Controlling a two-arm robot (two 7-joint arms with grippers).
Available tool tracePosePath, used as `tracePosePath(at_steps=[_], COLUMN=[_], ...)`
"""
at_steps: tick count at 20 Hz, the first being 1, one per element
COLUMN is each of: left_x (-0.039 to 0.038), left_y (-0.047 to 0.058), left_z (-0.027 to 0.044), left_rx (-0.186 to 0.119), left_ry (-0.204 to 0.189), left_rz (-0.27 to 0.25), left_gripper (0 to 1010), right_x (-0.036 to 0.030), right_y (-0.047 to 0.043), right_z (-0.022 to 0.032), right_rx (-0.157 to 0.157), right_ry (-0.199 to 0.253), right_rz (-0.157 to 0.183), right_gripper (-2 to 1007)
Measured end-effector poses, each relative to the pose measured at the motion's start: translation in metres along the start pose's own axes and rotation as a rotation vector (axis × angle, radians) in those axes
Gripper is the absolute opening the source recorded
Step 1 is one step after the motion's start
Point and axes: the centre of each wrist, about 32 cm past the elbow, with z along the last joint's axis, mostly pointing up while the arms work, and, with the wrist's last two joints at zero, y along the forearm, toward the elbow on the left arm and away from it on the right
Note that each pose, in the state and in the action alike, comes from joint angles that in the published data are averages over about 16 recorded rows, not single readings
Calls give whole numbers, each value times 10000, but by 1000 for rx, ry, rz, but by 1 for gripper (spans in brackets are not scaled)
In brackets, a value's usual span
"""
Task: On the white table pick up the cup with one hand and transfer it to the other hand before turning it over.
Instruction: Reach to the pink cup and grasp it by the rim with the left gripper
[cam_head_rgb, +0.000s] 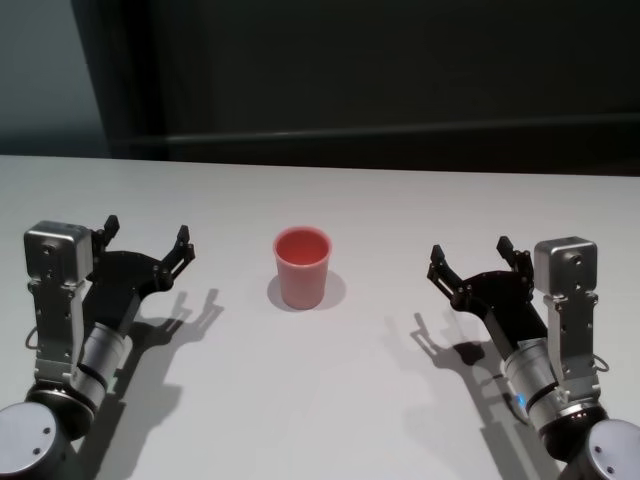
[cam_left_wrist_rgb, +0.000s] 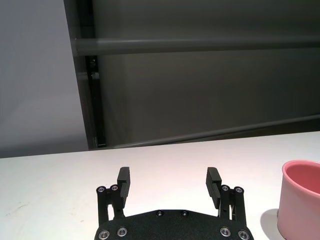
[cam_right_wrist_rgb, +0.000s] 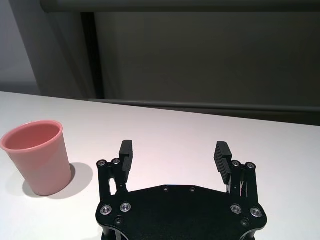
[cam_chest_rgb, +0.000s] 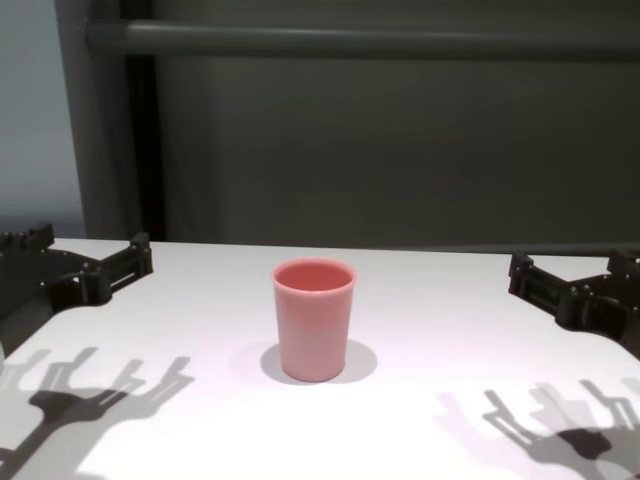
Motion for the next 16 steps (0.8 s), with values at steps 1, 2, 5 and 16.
tracePosePath(at_steps=[1,2,5,16], left_x=[0,0,0,0], left_y=[0,0,0,0], left_z=[0,0,0,0], left_rx=[0,0,0,0], left_ry=[0,0,0,0], left_rz=[0,0,0,0], left_gripper=[1003,1003,1003,1003], right_x=[0,0,0,0], right_y=[0,0,0,0], right_z=[0,0,0,0], right_rx=[0,0,0,0], right_ry=[0,0,0,0], right_rz=[0,0,0,0], right_gripper=[1002,1002,1002,1002])
